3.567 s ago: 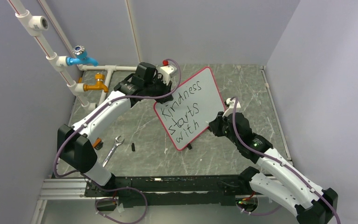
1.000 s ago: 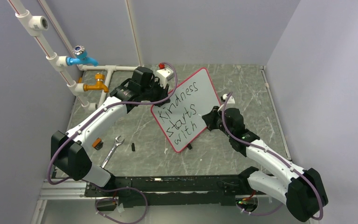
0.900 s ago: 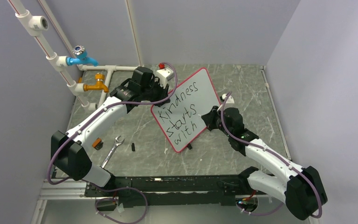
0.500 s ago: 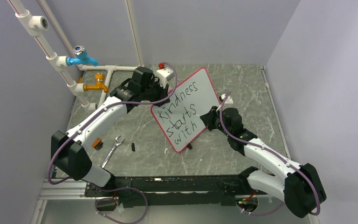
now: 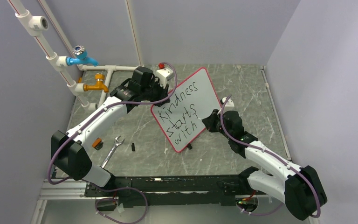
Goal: Write a sentence on the whiteboard
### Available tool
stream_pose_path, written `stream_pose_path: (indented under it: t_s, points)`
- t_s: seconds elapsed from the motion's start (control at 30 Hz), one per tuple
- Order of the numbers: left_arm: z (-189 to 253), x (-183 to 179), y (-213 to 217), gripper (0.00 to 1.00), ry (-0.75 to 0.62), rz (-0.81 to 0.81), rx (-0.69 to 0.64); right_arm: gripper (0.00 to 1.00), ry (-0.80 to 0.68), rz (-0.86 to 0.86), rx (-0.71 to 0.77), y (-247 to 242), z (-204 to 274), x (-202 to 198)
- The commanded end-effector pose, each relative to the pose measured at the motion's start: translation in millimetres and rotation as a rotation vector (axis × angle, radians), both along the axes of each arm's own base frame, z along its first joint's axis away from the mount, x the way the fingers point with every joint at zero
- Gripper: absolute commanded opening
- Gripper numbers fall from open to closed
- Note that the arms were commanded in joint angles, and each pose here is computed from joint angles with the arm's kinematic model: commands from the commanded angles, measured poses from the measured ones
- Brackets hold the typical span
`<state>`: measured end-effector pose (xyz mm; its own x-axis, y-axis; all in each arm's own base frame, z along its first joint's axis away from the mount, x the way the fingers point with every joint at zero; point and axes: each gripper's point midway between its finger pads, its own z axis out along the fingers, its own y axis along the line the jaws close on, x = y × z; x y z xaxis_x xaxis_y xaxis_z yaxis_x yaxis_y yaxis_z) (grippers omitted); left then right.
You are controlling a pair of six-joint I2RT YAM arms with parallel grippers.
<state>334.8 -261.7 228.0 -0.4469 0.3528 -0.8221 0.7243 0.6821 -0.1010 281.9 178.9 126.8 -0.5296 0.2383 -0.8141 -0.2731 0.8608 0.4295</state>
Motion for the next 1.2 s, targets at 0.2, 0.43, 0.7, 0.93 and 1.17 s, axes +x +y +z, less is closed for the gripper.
stream_pose_path:
  t_s: [0.2,0.43,0.7,0.93,1.17]
  points:
    - [-56.0,-9.0,37.1,0.00,0.073,0.025,0.264,0.00,-0.003,-0.068,-0.047,-10.3,6.2,11.6]
    - [-56.4,-9.3,37.1,0.00,0.074,0.024,0.264,0.00,-0.018,-0.075,-0.050,-6.3,15.6,23.6]
    - [-55.8,-9.7,36.3,0.00,0.071,0.020,0.265,0.00,-0.050,-0.081,-0.047,-2.0,33.6,35.6]
    - [-56.4,-10.0,36.1,0.00,0.071,0.019,0.268,0.00,-0.058,-0.065,-0.021,5.6,42.3,40.6]
    - [-56.2,-10.2,35.9,0.00,0.070,0.018,0.268,0.00,-0.055,-0.057,-0.021,6.4,40.9,39.2]
